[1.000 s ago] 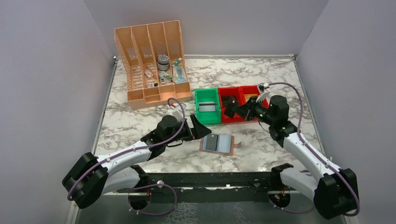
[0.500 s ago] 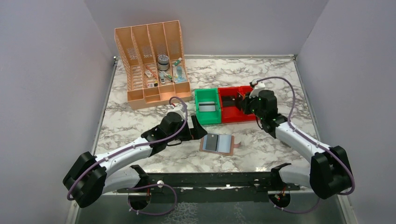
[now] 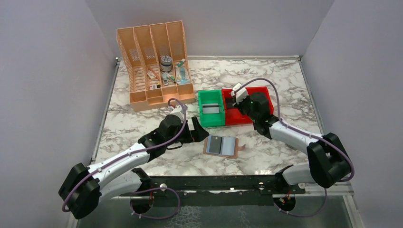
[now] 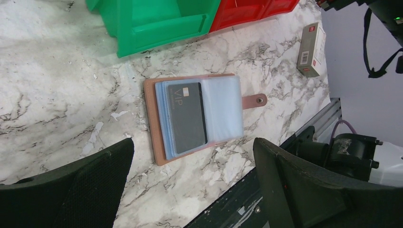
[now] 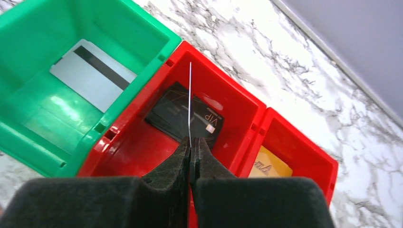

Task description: Take the credit cards out of the card holder

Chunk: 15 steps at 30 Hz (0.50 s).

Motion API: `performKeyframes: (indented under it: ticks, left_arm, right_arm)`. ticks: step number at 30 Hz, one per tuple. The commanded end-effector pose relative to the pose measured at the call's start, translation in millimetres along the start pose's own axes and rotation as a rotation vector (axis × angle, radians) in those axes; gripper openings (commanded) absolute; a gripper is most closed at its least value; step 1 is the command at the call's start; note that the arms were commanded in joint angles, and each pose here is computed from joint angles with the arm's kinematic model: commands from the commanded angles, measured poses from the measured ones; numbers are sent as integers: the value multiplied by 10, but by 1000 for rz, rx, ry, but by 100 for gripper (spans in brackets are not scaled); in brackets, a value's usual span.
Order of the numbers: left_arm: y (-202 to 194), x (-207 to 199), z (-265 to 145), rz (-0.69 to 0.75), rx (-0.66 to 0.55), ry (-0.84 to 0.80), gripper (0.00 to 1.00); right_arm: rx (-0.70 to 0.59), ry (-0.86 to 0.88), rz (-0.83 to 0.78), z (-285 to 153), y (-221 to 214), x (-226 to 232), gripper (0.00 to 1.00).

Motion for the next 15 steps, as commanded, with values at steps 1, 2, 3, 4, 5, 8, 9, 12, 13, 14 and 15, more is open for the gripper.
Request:
performKeyframes:
  ticks: [1, 2, 3, 4, 5, 8, 9, 12, 13, 14, 15]
  left_arm:
    - [8, 41, -49, 10, -25, 20, 99]
    - [8, 41, -59, 13, -28, 18, 99]
    - [6, 44, -67, 13, -29, 18, 99]
    - [8, 44, -73, 13, -32, 19, 99]
    - [7, 45, -82, 14, -34, 18, 99]
    - [8, 47, -100, 13, -40, 18, 99]
    - [6, 49, -104, 11, -42, 18, 99]
    - [7, 50, -109, 8, -47, 17, 99]
    - [5, 53, -105, 8, -47, 19, 99]
    - [6, 53, -103, 7, -46, 20, 99]
    - [10, 49, -102, 8, -45, 20, 99]
  right_arm:
    - [-33, -82, -137, 94, 129, -163, 1]
    - [-22, -63, -157, 119, 114, -151, 1]
    - [-14, -36, -186, 142, 106, -137, 1]
    - [4, -13, -205, 166, 87, -124, 1]
    - [19, 2, -208, 184, 83, -117, 1]
    - [36, 4, -223, 220, 63, -121, 1]
    - [35, -3, -229, 227, 55, -127, 1]
    - [44, -27, -251, 285, 63, -157, 1]
    - [49, -32, -254, 317, 71, -167, 1]
    - [64, -35, -257, 356, 61, -173, 1]
    - [83, -33, -277, 391, 47, -180, 1]
Point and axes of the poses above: each gripper's point midway between its finger pads, its own z axis out along the fingers, its own x axis along the line the jaws close on, y = z × x, the point moved 9 cm from there along -z, back along the fingers, and after that the axes turned 1 degree about z, right-handed, at the moved point
